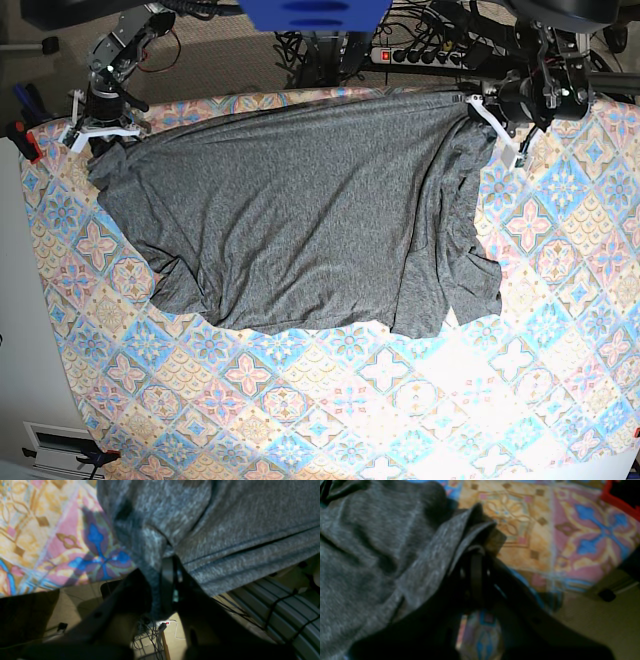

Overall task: Layout the t-shirt on the table in an organized manner, then fold the t-shirt properly
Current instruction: 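Pull the shirt edge with the right gripper away from the left gripper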

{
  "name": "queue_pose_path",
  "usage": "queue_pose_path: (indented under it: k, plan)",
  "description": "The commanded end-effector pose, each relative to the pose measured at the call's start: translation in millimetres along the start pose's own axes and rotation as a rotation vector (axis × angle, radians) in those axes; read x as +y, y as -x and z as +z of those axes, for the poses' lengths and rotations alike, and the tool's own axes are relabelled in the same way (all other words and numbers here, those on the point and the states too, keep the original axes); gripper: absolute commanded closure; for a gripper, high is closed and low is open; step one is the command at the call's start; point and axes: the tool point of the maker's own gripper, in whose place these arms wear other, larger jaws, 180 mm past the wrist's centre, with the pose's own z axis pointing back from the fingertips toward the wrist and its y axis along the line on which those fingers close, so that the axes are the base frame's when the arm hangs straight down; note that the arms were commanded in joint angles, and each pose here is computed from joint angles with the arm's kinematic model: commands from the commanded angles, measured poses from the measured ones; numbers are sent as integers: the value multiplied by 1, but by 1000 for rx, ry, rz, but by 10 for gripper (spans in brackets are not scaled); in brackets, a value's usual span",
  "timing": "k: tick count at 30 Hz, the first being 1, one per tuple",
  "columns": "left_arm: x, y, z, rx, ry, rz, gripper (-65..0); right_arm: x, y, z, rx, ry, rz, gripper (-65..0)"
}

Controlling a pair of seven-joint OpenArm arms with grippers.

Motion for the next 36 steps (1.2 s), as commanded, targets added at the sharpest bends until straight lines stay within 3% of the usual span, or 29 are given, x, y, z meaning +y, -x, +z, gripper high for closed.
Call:
queue_pose_path:
  k: [1, 20, 25, 26, 28, 31, 36]
  plan:
    - [18, 0, 7, 5, -81, -15, 0, -6, -20, 0, -66, 25, 18, 0]
    - [8, -14, 5, -18, -58, -52, 0, 19, -47, 13, -130, -45, 100, 0]
    - [7, -13, 5, -17, -53, -52, 0, 16, -29, 14, -11, -35, 114, 0]
    - [7, -13, 5, -17, -53, -52, 0, 16, -27, 15, 13, -32, 118, -15]
    - [7, -13, 5, -17, -53, -52, 0, 15, -24, 18, 57, -30, 129, -113]
    - [6, -15, 6, -23, -54, -56, 0, 16, -31, 21, 55, -29, 142, -219]
    - [3, -12, 9, -23, -52, -64, 0, 19, -55, 27, -1, -26, 164, -282]
